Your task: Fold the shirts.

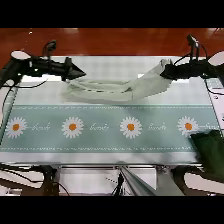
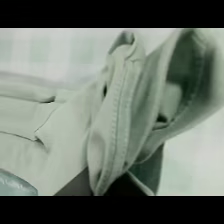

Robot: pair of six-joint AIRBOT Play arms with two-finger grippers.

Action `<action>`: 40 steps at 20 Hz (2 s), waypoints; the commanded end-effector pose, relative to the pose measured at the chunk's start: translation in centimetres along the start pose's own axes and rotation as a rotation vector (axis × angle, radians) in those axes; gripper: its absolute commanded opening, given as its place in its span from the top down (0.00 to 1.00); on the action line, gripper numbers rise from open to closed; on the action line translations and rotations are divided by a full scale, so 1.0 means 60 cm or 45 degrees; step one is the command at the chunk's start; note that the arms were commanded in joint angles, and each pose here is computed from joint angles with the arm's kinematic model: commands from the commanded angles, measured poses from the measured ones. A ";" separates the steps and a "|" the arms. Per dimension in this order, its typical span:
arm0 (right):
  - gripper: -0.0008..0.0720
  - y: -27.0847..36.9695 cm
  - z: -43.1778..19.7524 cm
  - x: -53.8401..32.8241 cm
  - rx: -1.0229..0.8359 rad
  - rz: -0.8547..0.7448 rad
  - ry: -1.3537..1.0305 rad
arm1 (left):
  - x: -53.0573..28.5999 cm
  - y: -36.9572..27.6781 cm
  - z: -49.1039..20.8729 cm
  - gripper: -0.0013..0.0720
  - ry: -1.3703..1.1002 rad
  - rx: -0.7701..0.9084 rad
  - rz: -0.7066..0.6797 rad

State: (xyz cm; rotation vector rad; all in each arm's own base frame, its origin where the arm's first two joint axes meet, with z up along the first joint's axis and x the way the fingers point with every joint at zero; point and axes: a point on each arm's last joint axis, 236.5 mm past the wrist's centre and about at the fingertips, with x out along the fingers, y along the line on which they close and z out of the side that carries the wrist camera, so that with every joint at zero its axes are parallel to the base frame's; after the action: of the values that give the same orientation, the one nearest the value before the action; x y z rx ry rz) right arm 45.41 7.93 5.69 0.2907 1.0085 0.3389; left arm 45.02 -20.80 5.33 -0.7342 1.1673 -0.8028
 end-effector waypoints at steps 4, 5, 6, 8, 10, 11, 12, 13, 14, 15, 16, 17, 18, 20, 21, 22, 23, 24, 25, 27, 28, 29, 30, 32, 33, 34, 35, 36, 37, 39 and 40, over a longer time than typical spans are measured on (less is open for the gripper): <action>0.95 0.091 -0.031 -0.093 -0.150 -0.155 -0.007 | 0.187 -0.122 -0.141 0.94 0.258 0.219 -0.040; 0.95 0.102 -0.038 -0.101 -0.181 -0.179 -0.005 | 0.214 -0.129 -0.168 0.94 0.295 0.250 -0.028; 0.95 0.111 -0.045 -0.111 -0.212 -0.210 -0.003 | 0.238 -0.132 -0.189 0.94 0.323 0.279 -0.013; 0.95 0.125 -0.059 -0.135 -0.276 -0.266 -0.002 | 0.273 -0.137 -0.225 0.94 0.375 0.300 -0.010; 0.95 0.140 -0.073 -0.163 -0.310 -0.283 -0.006 | 0.298 -0.129 -0.252 0.94 0.420 0.268 0.003; 0.95 0.148 -0.080 -0.177 -0.320 -0.282 -0.008 | 0.311 -0.124 -0.260 0.94 0.428 0.238 0.015; 0.95 0.155 -0.087 -0.192 -0.333 -0.279 -0.012 | 0.323 -0.119 -0.268 0.94 0.432 0.216 0.027; 0.95 0.159 -0.092 -0.204 -0.331 -0.283 -0.017 | 0.334 -0.118 -0.277 0.94 0.439 0.208 0.033; 0.95 0.159 -0.097 -0.216 -0.336 -0.297 -0.021 | 0.344 -0.118 -0.290 0.94 0.457 0.196 0.034; 0.95 0.159 -0.100 -0.224 -0.334 -0.309 -0.025 | 0.356 -0.117 -0.308 0.94 0.485 0.198 0.036; 0.95 0.159 -0.102 -0.229 -0.324 -0.312 -0.030 | 0.369 -0.116 -0.328 0.94 0.515 0.200 0.038; 0.95 0.160 -0.102 -0.231 -0.317 -0.307 -0.034 | 0.382 -0.114 -0.345 0.94 0.538 0.193 0.038; 0.95 0.161 -0.102 -0.232 -0.314 -0.304 -0.035 | 0.395 -0.107 -0.357 0.94 0.548 0.188 0.046; 0.95 0.161 -0.104 -0.232 -0.307 -0.303 -0.030 | 0.406 -0.095 -0.357 0.94 0.536 0.181 0.063; 0.95 0.161 -0.104 -0.232 -0.308 -0.304 -0.032 | 0.400 -0.091 -0.344 0.94 0.520 0.187 0.062; 0.95 0.161 -0.103 -0.232 -0.311 -0.304 -0.034 | 0.389 -0.090 -0.322 0.95 0.498 0.208 0.051; 0.95 0.162 -0.102 -0.232 -0.331 -0.303 -0.037 | 0.369 -0.092 -0.289 0.95 0.450 0.239 0.039; 0.95 0.163 -0.097 -0.229 -0.349 -0.299 -0.047 | 0.340 -0.092 -0.245 0.95 0.380 0.267 0.046; 0.95 0.166 -0.089 -0.223 -0.358 -0.291 -0.064 | 0.304 -0.092 -0.200 0.95 0.304 0.286 0.063; 0.95 0.194 -0.070 -0.191 -0.342 -0.199 -0.102 | 0.208 -0.089 -0.107 0.95 0.137 0.340 0.122; 0.95 0.219 -0.060 -0.169 -0.315 -0.117 -0.120 | 0.149 -0.086 -0.064 0.95 0.051 0.360 0.158; 0.95 0.246 -0.048 -0.145 -0.270 -0.025 -0.144 | 0.084 -0.083 -0.027 0.95 -0.036 0.366 0.202; 0.95 0.265 -0.035 -0.122 -0.225 0.046 -0.165 | 0.021 -0.080 0.005 0.95 -0.127 0.374 0.246; 0.95 0.292 -0.021 -0.069 -0.143 0.159 -0.167 | -0.117 -0.080 0.062 0.95 -0.341 0.379 0.317; 0.95 0.304 -0.025 -0.044 -0.109 0.208 -0.140 | -0.183 -0.083 0.080 0.95 -0.446 0.376 0.348; 0.95 0.318 -0.034 -0.016 -0.096 0.245 -0.103 | -0.248 -0.085 0.094 0.95 -0.551 0.374 0.383; 0.95 0.330 -0.047 0.010 -0.100 0.261 -0.069 | -0.299 -0.089 0.101 0.95 -0.634 0.375 0.413; 0.95 0.344 -0.062 0.036 -0.120 0.266 -0.041 | -0.343 -0.094 0.102 0.95 -0.701 0.378 0.440; 0.95 0.362 -0.078 0.065 -0.138 0.276 -0.019 | -0.372 -0.100 0.097 0.95 -0.737 0.381 0.458; 0.95 0.397 -0.106 0.118 -0.170 0.298 -0.004 | -0.398 -0.113 0.077 0.95 -0.739 0.392 0.469; 0.95 0.413 -0.121 0.143 -0.178 0.307 0.000 | -0.395 -0.119 0.066 0.95 -0.712 0.399 0.463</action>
State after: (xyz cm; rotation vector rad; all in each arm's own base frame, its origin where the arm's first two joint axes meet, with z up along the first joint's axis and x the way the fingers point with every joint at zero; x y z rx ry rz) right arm 39.75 30.18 7.93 0.2652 0.9553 0.5892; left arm 45.24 -6.43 21.87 -0.4429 0.6485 -0.4529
